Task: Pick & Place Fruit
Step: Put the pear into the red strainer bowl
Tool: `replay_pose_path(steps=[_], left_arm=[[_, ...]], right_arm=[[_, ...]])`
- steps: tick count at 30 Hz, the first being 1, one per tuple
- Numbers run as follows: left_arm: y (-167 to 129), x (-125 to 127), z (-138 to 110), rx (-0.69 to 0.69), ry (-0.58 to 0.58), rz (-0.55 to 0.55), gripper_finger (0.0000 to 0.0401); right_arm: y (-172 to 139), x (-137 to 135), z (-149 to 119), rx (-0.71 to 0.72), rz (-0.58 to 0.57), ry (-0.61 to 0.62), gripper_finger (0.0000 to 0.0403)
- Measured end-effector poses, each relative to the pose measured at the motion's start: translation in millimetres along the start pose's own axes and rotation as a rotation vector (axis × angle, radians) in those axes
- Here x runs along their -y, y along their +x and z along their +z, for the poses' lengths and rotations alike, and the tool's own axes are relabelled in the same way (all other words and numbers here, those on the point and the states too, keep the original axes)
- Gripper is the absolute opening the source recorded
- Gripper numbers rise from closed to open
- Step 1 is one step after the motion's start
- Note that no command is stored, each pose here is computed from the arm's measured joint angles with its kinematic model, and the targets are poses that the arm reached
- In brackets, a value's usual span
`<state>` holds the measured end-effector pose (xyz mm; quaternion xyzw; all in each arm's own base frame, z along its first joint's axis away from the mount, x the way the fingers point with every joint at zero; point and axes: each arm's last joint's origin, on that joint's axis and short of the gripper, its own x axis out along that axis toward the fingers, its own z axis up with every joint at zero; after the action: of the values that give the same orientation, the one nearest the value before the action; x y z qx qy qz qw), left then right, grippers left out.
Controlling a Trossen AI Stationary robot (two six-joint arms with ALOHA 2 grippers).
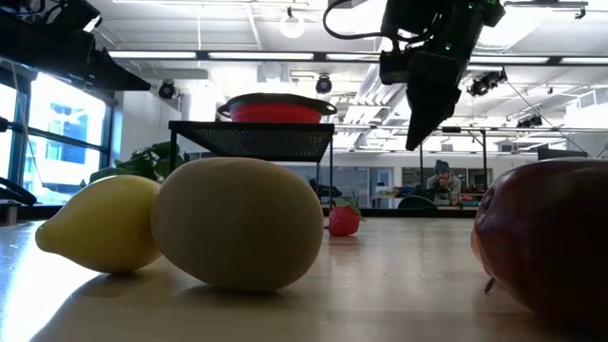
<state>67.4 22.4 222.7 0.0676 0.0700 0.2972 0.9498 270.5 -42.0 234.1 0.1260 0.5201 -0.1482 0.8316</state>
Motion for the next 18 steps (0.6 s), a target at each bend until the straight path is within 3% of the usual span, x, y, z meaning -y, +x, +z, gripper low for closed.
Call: replay_pose_path(steps=[8,18], left_arm=[[0.0,0.0,0.0,0.0,0.0,0.0,0.0],[0.0,0.0,0.1,0.001,-0.002,-0.001,0.0]], right_arm=[[0.1,-0.1,0.1,0.0,0.001,-0.018,0.0004],[-0.7,-10.0,-4.6,-0.039,0.164,-0.284,0.0006]])
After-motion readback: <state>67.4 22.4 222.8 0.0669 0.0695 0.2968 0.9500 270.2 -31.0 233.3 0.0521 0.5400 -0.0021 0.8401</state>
